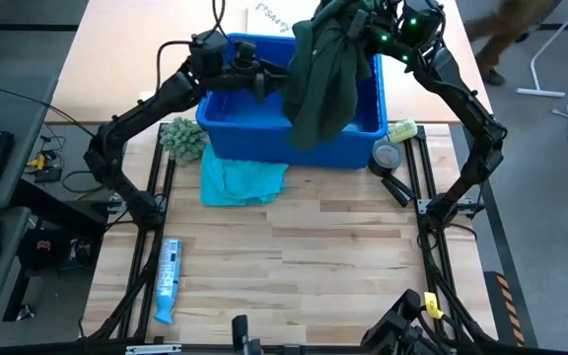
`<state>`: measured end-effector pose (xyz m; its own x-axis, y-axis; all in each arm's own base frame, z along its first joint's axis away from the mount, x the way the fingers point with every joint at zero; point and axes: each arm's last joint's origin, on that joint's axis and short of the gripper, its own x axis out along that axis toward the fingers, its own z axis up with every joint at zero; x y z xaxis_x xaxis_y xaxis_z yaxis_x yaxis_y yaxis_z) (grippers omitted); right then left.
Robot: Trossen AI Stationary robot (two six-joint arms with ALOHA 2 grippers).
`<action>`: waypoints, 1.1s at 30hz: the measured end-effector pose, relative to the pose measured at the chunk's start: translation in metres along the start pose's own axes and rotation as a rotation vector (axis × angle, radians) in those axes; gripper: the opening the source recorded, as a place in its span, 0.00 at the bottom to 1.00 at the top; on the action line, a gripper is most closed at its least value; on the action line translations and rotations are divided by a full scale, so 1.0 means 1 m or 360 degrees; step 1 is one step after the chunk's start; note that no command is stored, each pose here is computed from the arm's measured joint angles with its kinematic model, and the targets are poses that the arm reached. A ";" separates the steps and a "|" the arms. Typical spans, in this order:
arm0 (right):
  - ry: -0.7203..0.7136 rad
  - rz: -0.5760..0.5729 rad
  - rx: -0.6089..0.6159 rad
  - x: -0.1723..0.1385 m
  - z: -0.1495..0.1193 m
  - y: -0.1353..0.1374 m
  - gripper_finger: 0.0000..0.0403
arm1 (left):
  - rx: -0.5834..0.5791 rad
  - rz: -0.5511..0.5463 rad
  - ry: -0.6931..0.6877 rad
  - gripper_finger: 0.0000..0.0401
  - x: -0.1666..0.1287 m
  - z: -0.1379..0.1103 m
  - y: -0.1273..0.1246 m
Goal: Fold laundry
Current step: Fold the green polo shirt from the blue laundry bin
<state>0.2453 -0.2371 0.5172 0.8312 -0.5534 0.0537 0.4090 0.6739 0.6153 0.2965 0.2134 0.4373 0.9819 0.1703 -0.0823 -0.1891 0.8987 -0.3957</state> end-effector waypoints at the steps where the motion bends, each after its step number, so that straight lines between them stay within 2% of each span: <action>1: 0.0000 0.0001 0.0000 0.000 0.000 0.000 0.00 | 0.0010 -0.0001 -0.0010 0.49 0.004 -0.001 0.002; 6: 0.0001 0.0000 0.0010 0.000 0.000 0.000 0.00 | -0.0041 -0.0047 -0.0050 0.49 0.026 -0.010 0.012; 11: 0.0001 0.0000 0.0036 0.000 0.000 0.000 0.00 | 0.0027 -0.0108 -0.0097 0.48 0.040 -0.015 0.011; 13: 0.0003 0.0002 0.0035 0.000 0.000 0.000 0.00 | 0.0041 -0.0108 -0.0120 0.45 0.042 -0.015 0.009; 16: 0.0001 -0.0004 0.0036 0.000 0.000 0.000 0.00 | 0.0048 -0.0064 -0.0148 0.30 0.044 -0.015 0.008; 18: -0.0007 -0.0044 0.0029 0.000 -0.001 -0.001 0.00 | 0.0037 -0.0058 -0.0157 0.12 0.044 -0.015 0.008; 20: -0.0014 -0.0097 0.0014 0.000 -0.001 -0.003 0.00 | -0.0030 -0.0058 -0.0165 0.04 0.044 -0.014 0.010; 23: -0.0029 -0.0202 0.0012 0.001 -0.004 -0.007 0.02 | -0.0060 -0.0062 -0.0189 0.01 0.043 -0.013 0.011; 27: 0.0006 -0.0253 0.0015 0.007 -0.009 -0.013 0.08 | -0.0125 -0.0123 -0.0298 0.00 0.039 -0.004 0.012; 30: 0.0058 -0.0258 -0.0078 0.016 -0.014 -0.020 0.15 | -0.0179 -0.0220 -0.0367 0.00 0.034 0.005 0.014; 33: 0.0106 -0.0278 -0.0176 0.026 -0.021 -0.027 0.23 | -0.0214 -0.0232 -0.0413 0.00 0.024 0.016 0.016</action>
<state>0.2634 -0.2594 0.4854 0.7656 -0.6355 -0.1005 0.5848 0.6222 0.5204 0.3171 0.2387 0.4437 0.9644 0.1568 0.2130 -0.0288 0.8628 -0.5047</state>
